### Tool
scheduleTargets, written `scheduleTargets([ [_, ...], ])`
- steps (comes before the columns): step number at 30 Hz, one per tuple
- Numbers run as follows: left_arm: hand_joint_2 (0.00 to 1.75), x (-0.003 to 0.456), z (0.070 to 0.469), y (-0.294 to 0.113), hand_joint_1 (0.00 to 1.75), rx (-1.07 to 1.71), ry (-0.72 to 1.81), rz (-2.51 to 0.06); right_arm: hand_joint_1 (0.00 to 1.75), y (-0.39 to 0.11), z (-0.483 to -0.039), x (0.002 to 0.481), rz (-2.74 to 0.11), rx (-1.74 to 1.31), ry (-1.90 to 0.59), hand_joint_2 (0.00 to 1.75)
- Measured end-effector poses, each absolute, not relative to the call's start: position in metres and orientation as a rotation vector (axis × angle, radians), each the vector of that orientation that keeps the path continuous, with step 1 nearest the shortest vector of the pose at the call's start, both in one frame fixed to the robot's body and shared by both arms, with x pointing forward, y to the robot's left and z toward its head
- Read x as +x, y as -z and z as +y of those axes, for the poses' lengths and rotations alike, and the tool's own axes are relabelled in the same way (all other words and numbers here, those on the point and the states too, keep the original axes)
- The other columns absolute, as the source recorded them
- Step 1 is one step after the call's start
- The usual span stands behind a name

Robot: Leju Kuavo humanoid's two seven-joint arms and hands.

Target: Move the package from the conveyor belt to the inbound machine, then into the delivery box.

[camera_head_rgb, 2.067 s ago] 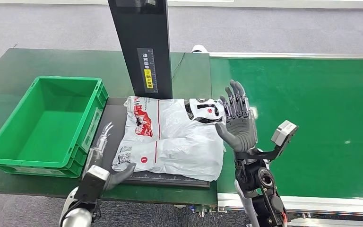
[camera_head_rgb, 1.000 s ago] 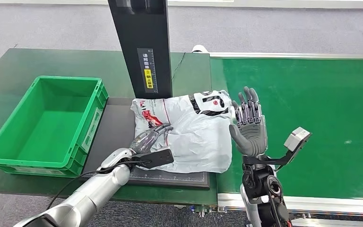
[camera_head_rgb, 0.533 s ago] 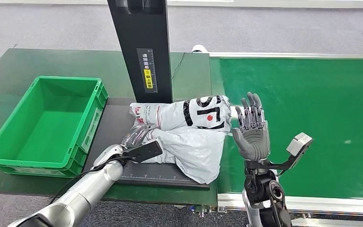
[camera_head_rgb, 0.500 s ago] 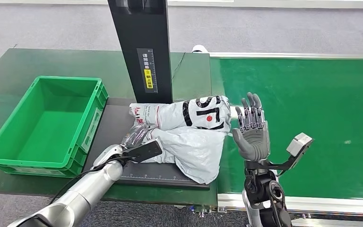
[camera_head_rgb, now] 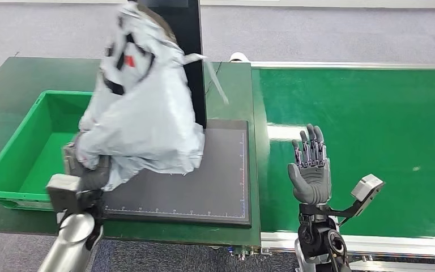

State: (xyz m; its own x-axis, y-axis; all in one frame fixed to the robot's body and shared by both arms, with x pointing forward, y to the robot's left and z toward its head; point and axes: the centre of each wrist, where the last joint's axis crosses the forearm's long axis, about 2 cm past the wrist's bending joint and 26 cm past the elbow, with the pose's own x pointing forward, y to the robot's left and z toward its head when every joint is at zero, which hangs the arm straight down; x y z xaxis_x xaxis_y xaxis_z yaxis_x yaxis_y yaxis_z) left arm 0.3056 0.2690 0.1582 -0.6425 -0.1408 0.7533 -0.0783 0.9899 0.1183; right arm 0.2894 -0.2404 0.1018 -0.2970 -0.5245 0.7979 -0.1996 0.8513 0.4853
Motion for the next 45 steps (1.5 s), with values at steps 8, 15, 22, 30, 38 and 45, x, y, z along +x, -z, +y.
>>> scheduleTargets([
  [8, 1.75, 0.267, 0.315, -0.201, 1.75, 0.305, -0.137, -2.477, 0.0, -0.099, -0.243, 0.284, -1.874, 0.521, 0.377, 1.75],
  [15, 1.75, 0.282, 0.359, -0.224, 1.75, 0.595, -0.132, -2.375, 0.0, -0.101, -0.241, 0.284, -1.878, 0.535, 0.378, 1.75],
  [22, 1.75, 0.326, 0.404, -0.218, 1.75, 0.745, 0.093, -2.058, 0.0, -0.103, -0.239, 0.285, -1.875, 0.56, 0.366, 1.75],
  [30, 1.75, 0.369, 0.447, -0.168, 1.75, 0.76, 0.428, -1.539, 0.0, -0.106, -0.241, 0.288, -1.87, 0.568, 0.344, 1.75],
  [38, 1.75, 0.385, 0.458, -0.153, 1.75, 0.724, 0.518, -1.35, 0.0, -0.106, -0.242, 0.289, -1.865, 0.565, 0.344, 1.75],
  [45, 1.75, 0.398, 0.46, -0.161, 1.75, 0.724, 0.558, -1.283, 0.0, -0.108, -0.243, 0.291, -1.863, 0.562, 0.35, 1.75],
])
